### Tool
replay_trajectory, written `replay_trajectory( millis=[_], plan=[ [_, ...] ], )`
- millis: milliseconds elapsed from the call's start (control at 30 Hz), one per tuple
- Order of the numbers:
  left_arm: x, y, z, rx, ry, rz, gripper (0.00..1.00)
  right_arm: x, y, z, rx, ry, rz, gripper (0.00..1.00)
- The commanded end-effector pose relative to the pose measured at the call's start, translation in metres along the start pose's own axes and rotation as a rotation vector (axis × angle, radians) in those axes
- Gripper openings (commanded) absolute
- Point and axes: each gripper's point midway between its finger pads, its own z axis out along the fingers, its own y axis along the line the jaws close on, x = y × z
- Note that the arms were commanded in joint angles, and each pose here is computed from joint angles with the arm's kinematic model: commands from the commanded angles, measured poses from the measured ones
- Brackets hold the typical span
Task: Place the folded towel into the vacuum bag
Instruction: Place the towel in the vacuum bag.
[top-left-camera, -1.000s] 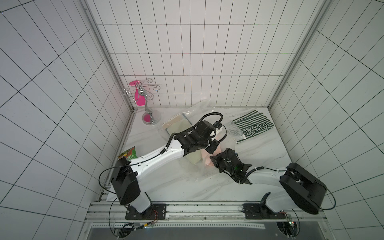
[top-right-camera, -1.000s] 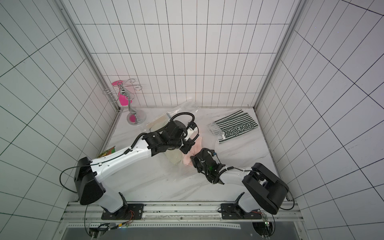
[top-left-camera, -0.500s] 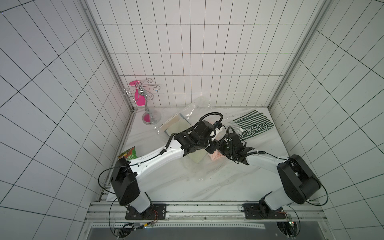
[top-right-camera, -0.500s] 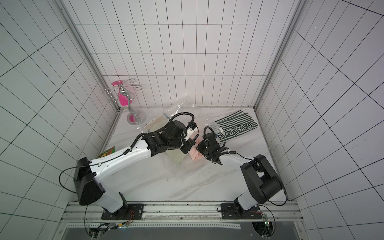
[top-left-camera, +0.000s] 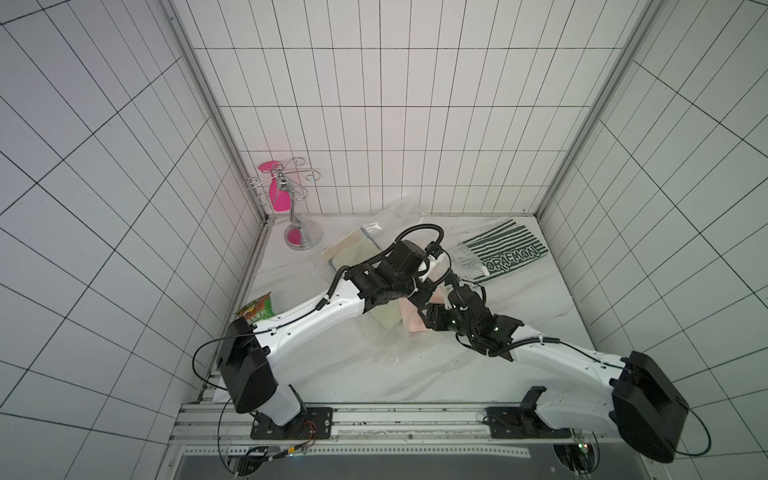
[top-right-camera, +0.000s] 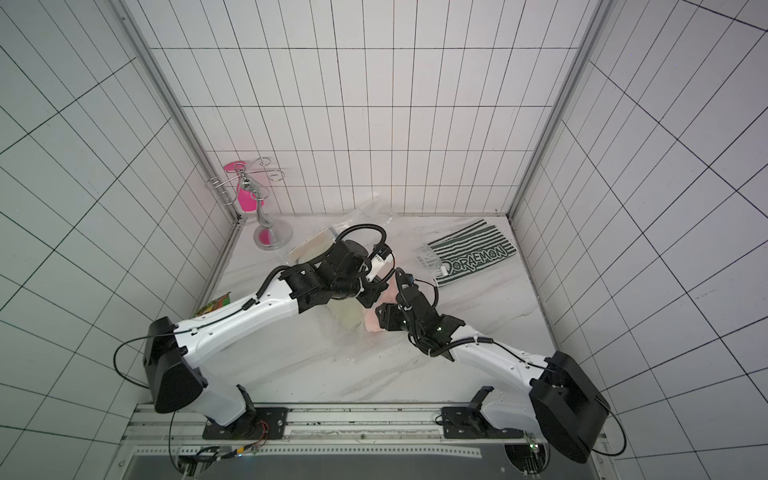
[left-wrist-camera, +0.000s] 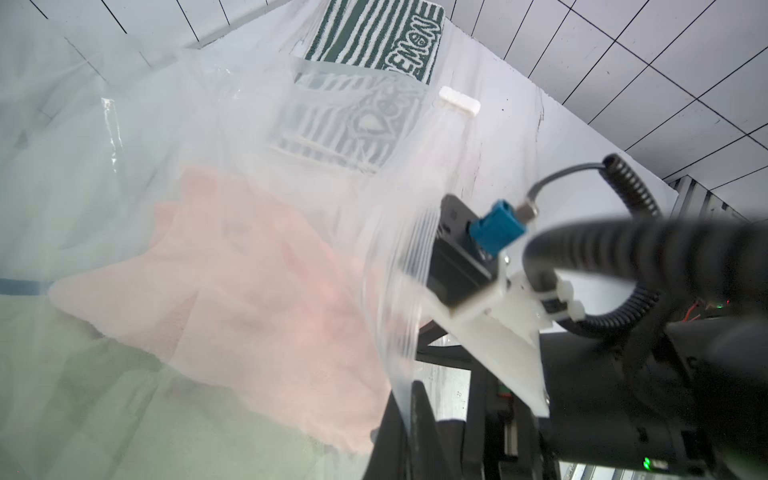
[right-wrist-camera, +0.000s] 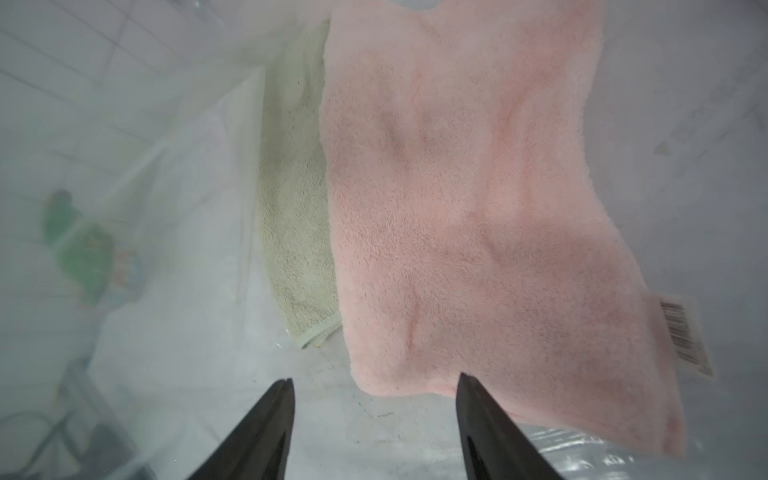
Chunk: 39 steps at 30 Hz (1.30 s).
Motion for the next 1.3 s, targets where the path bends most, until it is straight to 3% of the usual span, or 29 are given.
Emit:
replay_trajectory(
  millis=[0,100,267,467,667,767,867,967,1033,1133,1267],
  plan=[
    [-0.016,-0.003,-0.022,0.019,-0.045,0.024,0.0,0.019,-0.025,-0.001,0.166,0.01,-0.311,0.66],
    [-0.018,0.0,-0.029,0.021,-0.052,0.021,0.0,0.029,-0.022,0.006,0.208,0.024,-0.48,0.68],
    [-0.025,0.003,-0.039,0.034,-0.06,0.021,0.0,0.036,0.005,0.016,0.159,0.03,-0.628,0.71],
    [-0.033,0.011,-0.044,0.034,-0.074,0.005,0.0,0.038,0.01,0.039,0.173,0.044,-0.661,0.73],
    [-0.031,0.01,-0.045,0.043,-0.069,-0.006,0.0,0.033,-0.015,0.067,0.34,0.012,-0.686,0.7],
    [-0.028,0.007,-0.047,0.057,-0.065,-0.004,0.0,0.019,-0.03,0.066,0.461,-0.021,-0.721,0.61],
    [-0.024,0.007,-0.048,0.054,-0.059,-0.005,0.0,0.002,-0.056,0.058,0.614,-0.008,-0.734,0.43],
    [-0.02,0.007,-0.049,0.054,-0.06,-0.007,0.0,-0.011,-0.074,0.045,0.721,-0.027,-0.743,0.17],
    [-0.018,0.007,-0.048,0.055,-0.06,-0.01,0.0,-0.025,-0.086,0.036,0.807,-0.053,-0.765,0.07],
    [-0.017,0.007,-0.047,0.063,-0.064,-0.017,0.0,-0.05,-0.098,0.026,0.824,-0.123,-0.673,0.02],
    [-0.015,0.003,-0.042,0.087,-0.05,-0.02,0.0,-0.094,-0.084,0.005,0.939,-0.255,-0.718,0.0]
  ],
)
